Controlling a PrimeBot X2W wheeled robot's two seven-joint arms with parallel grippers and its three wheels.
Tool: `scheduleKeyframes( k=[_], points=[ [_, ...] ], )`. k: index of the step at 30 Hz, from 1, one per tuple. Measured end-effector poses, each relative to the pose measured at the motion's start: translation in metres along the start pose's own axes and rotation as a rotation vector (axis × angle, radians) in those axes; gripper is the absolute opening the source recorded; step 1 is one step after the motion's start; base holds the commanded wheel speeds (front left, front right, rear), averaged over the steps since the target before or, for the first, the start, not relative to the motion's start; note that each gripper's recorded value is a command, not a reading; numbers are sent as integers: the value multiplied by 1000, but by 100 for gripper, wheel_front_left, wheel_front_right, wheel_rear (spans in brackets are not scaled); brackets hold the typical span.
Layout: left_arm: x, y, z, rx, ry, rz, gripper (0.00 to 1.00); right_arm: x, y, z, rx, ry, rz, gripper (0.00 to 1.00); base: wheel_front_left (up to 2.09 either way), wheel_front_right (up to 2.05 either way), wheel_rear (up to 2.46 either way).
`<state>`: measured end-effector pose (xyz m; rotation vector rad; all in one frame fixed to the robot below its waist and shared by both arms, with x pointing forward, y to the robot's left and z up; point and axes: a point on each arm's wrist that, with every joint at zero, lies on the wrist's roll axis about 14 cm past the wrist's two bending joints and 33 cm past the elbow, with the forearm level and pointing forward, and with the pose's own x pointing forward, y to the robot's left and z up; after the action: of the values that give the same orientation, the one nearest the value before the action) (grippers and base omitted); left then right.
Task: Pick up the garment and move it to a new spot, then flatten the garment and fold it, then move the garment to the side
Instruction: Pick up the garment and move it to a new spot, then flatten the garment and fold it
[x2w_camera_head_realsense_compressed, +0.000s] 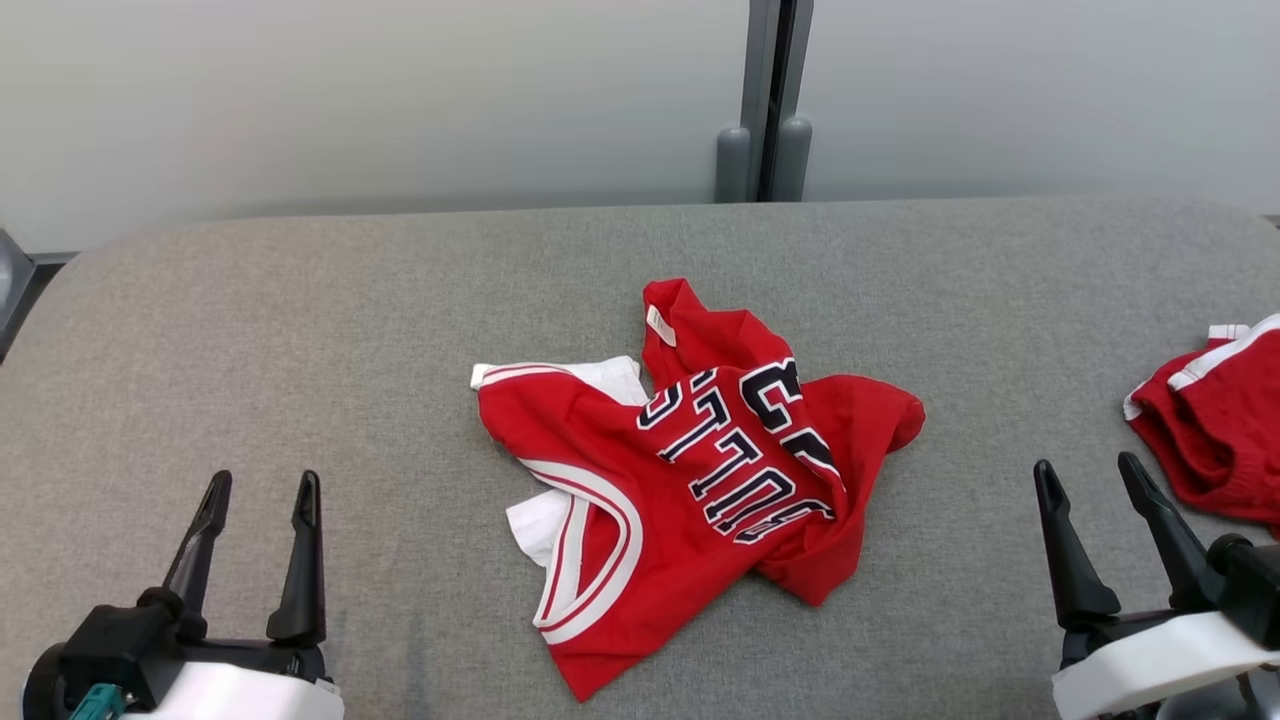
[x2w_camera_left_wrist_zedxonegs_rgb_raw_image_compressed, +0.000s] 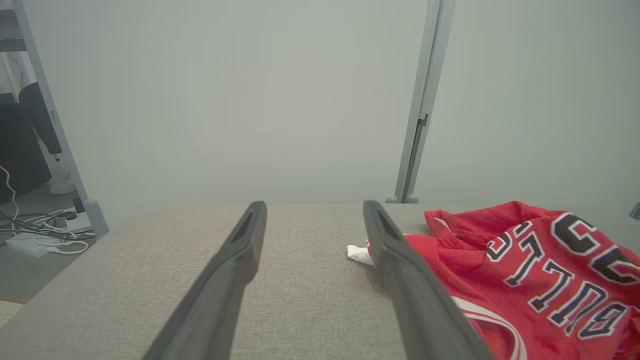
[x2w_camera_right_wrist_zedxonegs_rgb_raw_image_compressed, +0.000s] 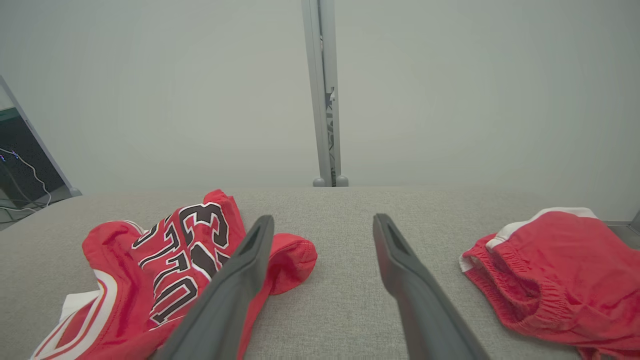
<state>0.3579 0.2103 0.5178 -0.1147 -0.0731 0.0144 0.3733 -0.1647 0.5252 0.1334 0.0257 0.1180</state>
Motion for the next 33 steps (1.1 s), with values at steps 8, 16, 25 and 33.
scheduleKeyframes(
  k=[8,16,25,33],
  points=[
    [-12,-9,6,-9,-20,-41,100,-11,1,5,0,-8,1,100,0,0,0],
    [-17,-11,0,-12,-4,-42,100,-14,1,5,6,-4,0,100,0,0,0],
    [-17,-10,-7,-14,15,-40,100,-14,1,5,5,-4,-1,100,0,0,0],
    [-17,-11,-9,-11,22,-43,100,-14,1,5,4,0,-1,100,0,0,0]
  ],
)
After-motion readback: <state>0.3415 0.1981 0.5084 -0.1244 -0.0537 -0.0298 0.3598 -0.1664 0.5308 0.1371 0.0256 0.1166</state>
